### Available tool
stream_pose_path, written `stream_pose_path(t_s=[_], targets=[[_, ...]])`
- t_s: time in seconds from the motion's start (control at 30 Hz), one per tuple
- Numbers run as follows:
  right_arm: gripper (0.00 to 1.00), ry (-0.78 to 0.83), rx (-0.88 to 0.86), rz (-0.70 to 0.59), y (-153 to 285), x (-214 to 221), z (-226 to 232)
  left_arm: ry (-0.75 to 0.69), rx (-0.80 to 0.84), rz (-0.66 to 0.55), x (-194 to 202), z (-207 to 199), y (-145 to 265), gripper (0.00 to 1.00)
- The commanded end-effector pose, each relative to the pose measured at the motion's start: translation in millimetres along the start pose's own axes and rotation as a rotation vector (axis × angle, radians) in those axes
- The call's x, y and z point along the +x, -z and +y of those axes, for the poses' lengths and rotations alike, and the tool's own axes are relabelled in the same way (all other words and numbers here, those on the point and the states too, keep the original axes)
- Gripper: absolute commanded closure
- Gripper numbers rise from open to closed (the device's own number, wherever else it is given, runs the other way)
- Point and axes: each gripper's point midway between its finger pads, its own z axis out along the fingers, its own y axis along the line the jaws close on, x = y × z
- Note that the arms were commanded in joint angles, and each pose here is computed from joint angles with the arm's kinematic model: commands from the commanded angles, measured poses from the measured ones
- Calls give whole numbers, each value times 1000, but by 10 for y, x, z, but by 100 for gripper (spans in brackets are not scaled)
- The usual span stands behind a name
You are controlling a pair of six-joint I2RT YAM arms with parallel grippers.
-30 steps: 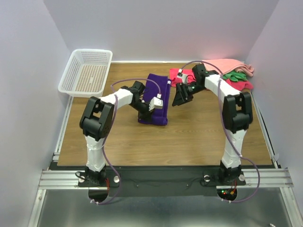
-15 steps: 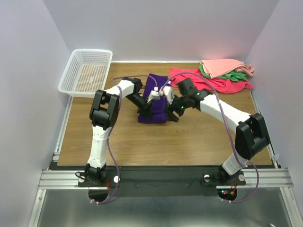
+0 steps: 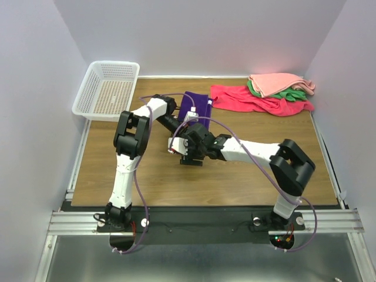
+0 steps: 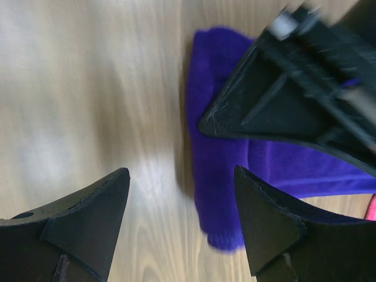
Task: Roll the towels
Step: Roll the towel
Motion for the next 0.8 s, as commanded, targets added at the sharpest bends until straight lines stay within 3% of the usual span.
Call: stream_pose_path(t_s=[0.0,0.13,0.23,0.33,0.37,0.43,0.47,0.77], targets=[[23,44,134,16,-152,0,-294,91,-56,280,823,304,-72,87],[23,56,136,43,-278,135,-253,83,-67,287,815,308,-38,87],[30,62,127,68,-339,267,-180,84,-66,289,828,300,-33,86],[57,38,103,72,-361,327,-90,89,-67,275,804,286,-16,82],[71,12,94,68,-373,333,-55,82,-71,263,766,277,8,80],[85,-7,78,64,-371,363,-19,71,-76,248,711,255,35,78],[99,-30,64,63,-377,396,25,64,-86,242,672,238,70,73],[100,-233,-124,-23,-204,503,17,-17,-273,121,65,57,769,58]])
